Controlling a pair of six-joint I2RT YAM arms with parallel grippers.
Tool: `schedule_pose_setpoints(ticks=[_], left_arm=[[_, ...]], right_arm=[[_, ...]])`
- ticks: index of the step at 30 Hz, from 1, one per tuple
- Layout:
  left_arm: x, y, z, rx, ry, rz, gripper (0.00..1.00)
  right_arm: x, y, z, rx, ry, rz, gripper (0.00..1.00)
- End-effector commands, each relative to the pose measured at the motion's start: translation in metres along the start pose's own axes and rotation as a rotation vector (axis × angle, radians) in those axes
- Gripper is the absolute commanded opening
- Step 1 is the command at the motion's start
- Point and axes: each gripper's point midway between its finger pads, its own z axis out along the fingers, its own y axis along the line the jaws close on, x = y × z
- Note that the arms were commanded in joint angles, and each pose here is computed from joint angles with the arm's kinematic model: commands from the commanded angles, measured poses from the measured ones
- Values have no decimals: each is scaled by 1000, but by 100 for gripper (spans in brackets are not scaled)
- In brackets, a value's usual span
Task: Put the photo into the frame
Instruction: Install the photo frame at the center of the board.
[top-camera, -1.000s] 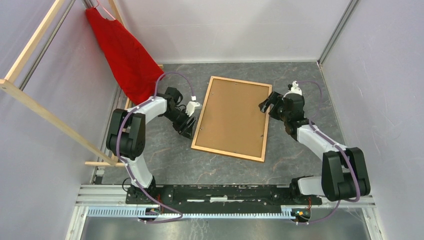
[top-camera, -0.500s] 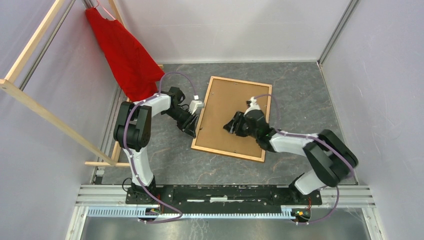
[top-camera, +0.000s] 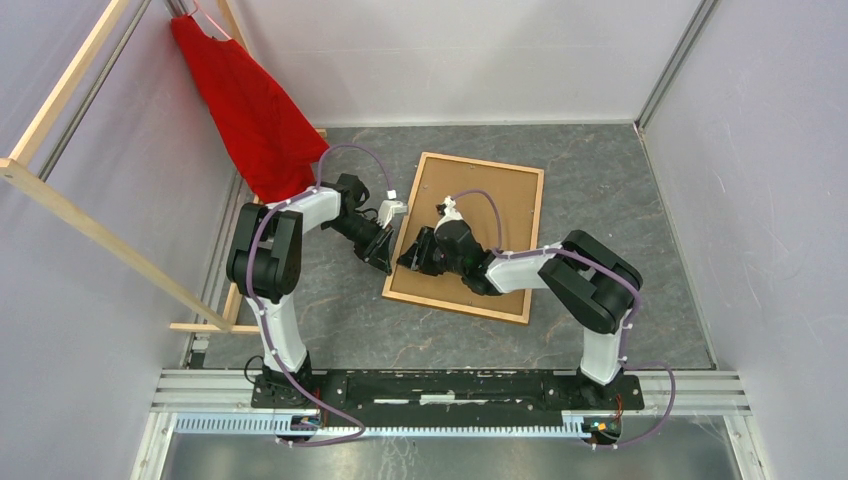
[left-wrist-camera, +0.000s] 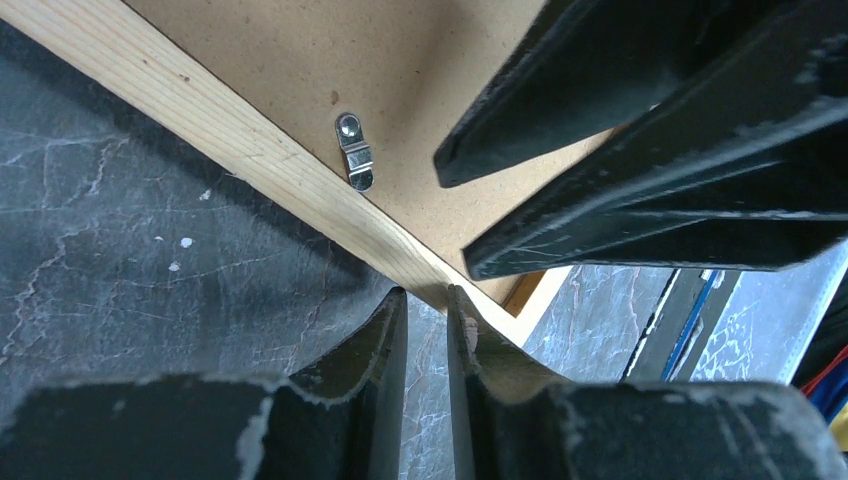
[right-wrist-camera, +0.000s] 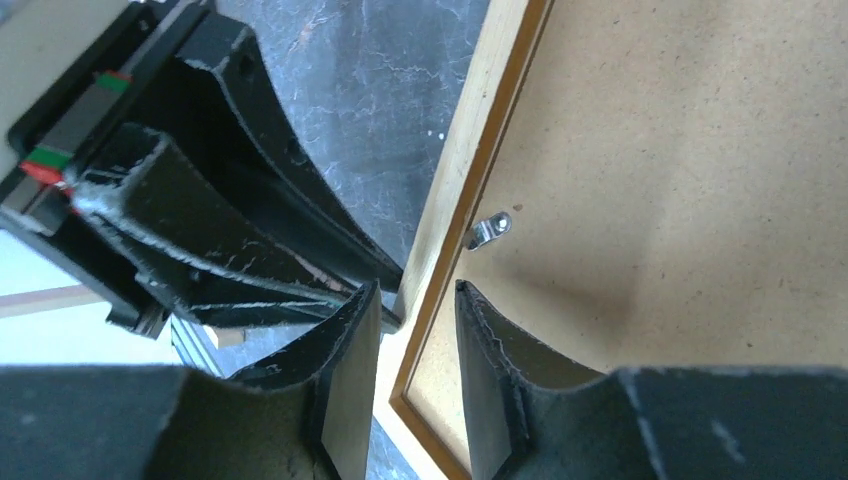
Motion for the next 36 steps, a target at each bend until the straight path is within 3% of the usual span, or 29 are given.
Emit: schedule_pose_setpoints(ticks=[1, 36], left_arm=[[-1, 11, 5, -32, -13, 27, 26], [-1, 9, 4, -34, -19, 38, 26]], right_arm=[[-11, 10, 13, -13, -42, 22, 39], [-15, -4, 31, 56, -62, 1, 37]])
